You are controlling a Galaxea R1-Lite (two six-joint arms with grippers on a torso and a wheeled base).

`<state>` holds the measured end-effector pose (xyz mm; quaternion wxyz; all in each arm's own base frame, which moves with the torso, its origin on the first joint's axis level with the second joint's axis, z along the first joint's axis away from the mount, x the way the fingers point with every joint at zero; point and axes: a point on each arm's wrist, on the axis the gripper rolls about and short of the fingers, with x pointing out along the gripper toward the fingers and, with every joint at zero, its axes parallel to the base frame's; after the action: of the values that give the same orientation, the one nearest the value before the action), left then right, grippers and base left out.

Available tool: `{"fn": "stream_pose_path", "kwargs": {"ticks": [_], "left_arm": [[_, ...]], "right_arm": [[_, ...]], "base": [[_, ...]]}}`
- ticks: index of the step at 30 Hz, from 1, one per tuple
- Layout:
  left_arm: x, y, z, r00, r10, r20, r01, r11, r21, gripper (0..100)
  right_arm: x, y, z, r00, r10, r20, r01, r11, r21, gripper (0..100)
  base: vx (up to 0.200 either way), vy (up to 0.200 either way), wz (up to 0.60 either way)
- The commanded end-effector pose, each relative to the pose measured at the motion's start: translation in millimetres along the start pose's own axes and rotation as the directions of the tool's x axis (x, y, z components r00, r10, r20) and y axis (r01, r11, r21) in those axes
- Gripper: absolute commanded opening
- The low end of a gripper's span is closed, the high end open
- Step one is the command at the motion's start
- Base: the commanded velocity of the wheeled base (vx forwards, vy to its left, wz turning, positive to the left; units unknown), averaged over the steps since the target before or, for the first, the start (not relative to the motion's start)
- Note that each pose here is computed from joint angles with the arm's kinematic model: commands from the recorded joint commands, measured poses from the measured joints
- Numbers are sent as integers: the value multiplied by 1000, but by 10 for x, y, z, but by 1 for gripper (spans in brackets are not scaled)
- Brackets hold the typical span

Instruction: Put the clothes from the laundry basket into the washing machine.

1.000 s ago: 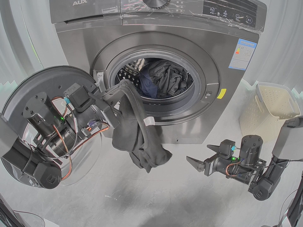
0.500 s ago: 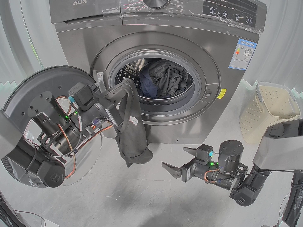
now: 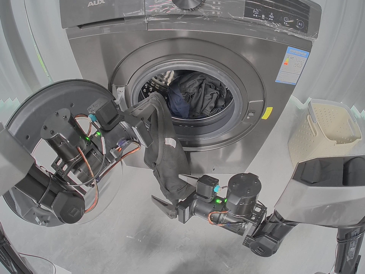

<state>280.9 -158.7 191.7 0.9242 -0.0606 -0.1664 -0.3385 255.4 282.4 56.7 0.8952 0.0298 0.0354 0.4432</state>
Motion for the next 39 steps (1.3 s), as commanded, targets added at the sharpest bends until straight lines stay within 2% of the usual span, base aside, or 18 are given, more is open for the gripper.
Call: {"fn": "stream_pose_path", "kwargs": {"ticks": [1,6,10,14,16,22,33,34,39], "left_arm": [[16,-5,-47,1000,-1,-10,1,1000,-3,0],[20,-29,-50,1000,-7,-11,7,1000,-6,0],[23,-26,-47,1000,5,-9,-5,1000,-6,0],[26,-52,-41,1000,-2,-6,2,1000,-7,0],[27,-57,-41,1000,-4,-6,4,1000,-7,0],[25,-58,-30,1000,-4,-3,4,1000,-7,0],[25,-58,-30,1000,-4,-3,4,1000,-8,0],[27,-58,-22,1000,-4,0,4,1000,-6,0],[29,-57,-33,1000,-4,-3,4,1000,-8,0]], "right_arm": [[173,120,-125,999,38,3,-38,999,-2,100],[322,250,-213,997,75,17,-75,997,-5,100],[423,262,-285,997,80,21,-80,997,-4,100],[598,136,-381,998,51,31,-51,999,-5,100],[676,-16,-414,999,13,32,-13,1000,-5,100],[761,-265,-417,997,-50,51,51,999,-16,100],[720,-522,-371,987,-151,51,152,988,-11,100],[708,-593,-352,982,-181,55,182,983,-11,100],[693,-725,-322,975,-214,61,215,977,-7,100]], "base": [[0,0,0],[0,0,0],[0,0,0],[0,0,0],[0,0,0],[0,0,0],[0,0,0],[0,0,0],[0,0,0]]}}
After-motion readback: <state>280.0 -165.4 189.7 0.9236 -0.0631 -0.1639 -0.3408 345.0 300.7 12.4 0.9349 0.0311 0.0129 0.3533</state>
